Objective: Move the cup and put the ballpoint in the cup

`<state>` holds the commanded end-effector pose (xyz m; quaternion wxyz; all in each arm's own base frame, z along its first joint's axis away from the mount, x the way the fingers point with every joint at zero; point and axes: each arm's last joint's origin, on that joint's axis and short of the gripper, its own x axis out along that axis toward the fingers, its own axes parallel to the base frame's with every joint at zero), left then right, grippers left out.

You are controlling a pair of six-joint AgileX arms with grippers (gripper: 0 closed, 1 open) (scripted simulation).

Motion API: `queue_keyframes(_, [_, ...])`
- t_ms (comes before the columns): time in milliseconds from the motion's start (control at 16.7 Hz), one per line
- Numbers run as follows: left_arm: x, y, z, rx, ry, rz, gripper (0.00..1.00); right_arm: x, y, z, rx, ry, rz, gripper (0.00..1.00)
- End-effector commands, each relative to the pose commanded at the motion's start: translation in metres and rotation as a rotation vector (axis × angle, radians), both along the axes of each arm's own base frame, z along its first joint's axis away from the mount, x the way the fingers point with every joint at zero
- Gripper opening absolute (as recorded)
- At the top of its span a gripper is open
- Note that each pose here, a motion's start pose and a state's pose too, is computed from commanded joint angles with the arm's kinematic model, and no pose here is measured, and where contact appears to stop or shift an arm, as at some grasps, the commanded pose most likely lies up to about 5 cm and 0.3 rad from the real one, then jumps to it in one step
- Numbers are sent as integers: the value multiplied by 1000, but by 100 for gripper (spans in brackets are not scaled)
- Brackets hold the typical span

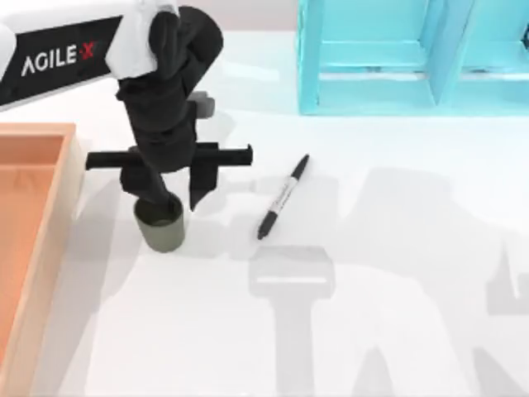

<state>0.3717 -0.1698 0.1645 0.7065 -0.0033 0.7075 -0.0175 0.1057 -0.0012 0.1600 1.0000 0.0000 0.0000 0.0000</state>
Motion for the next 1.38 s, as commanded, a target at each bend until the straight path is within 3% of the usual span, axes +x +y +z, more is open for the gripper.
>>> queue_keyframes(300, [0,0,0,0,0,0,98,0,0,0,0,0,0,100])
queue_keyframes(360, [0,0,0,0,0,0,100,0,0,0,0,0,0,100])
queue_keyframes(1020, [2,-3,6,3,7,-1,100,0,0,0,0,0,0,100])
queue_keyframes(1200, [9,-6,32,8,20,0,100,0,0,0,0,0,0,100])
queue_keyframes(1380, [13,-9,80,3,5,-1,100,0,0,0,0,0,0,100])
